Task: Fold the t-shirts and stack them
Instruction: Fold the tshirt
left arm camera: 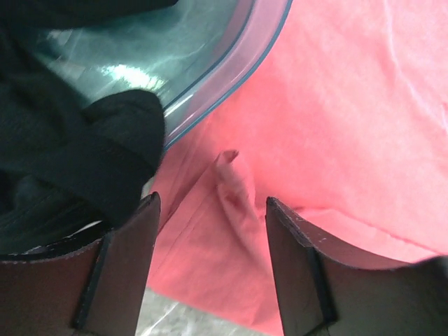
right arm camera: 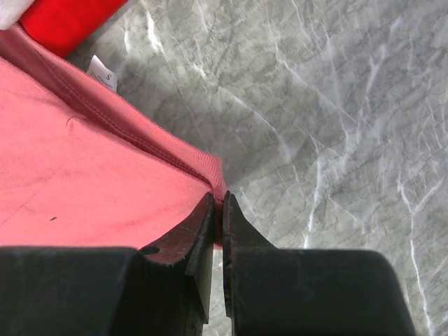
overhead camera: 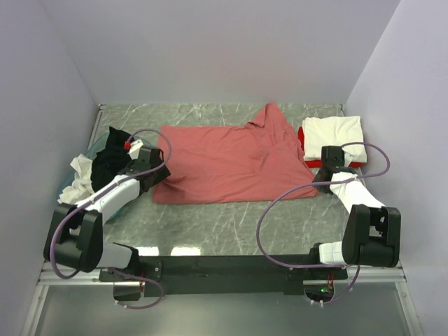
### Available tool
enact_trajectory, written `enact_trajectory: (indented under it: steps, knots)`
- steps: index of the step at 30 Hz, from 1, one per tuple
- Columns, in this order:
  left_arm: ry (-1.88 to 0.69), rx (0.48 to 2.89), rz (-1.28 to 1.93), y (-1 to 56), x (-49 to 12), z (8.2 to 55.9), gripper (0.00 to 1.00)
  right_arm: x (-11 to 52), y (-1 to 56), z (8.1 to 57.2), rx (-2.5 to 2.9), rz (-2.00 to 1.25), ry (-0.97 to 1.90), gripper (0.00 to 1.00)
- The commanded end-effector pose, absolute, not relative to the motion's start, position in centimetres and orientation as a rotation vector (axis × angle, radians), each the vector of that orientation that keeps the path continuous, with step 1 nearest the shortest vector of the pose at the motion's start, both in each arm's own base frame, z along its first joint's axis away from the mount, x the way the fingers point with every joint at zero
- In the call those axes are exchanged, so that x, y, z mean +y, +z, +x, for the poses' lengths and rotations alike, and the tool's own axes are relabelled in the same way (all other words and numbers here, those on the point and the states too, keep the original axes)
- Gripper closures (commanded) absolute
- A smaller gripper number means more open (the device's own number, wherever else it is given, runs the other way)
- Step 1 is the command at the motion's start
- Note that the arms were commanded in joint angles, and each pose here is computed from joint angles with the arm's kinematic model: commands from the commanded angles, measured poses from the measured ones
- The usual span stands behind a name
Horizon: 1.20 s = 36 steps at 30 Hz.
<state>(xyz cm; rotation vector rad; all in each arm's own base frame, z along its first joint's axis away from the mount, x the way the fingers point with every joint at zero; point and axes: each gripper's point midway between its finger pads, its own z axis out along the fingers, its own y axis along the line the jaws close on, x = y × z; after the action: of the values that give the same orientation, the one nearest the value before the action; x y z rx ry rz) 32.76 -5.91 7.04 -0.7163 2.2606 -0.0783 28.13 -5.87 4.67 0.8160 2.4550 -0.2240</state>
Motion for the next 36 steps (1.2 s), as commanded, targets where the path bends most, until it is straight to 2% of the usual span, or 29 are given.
enact_trajectory:
  steps: [1,12,18,19,20,36]
  knots:
    - [-0.059,2.223,-0.687,8.2,-5.9,35.0,0.34,-6.8,5.5,28.0,2.411,0.835,-0.255,0.98]
    - [0.053,2.314,-0.674,5.1,-5.6,36.1,0.51,-6.7,5.4,28.1,2.414,0.835,-0.254,0.98]
    - [0.129,2.344,-0.663,4.9,-5.1,36.6,0.82,-6.6,5.3,28.1,2.419,0.832,-0.248,0.98]
    - [0.137,2.351,-0.660,4.9,-5.1,36.7,0.93,-6.6,5.3,28.1,2.420,0.829,-0.246,0.98]
    - [0.149,2.351,-0.661,4.9,-5.0,36.6,0.99,-6.6,5.3,28.1,2.421,0.829,-0.243,0.98]
    - [0.215,2.355,-0.673,8.1,-3.7,34.7,0.99,-6.4,4.9,28.2,2.441,0.826,-0.237,0.98]
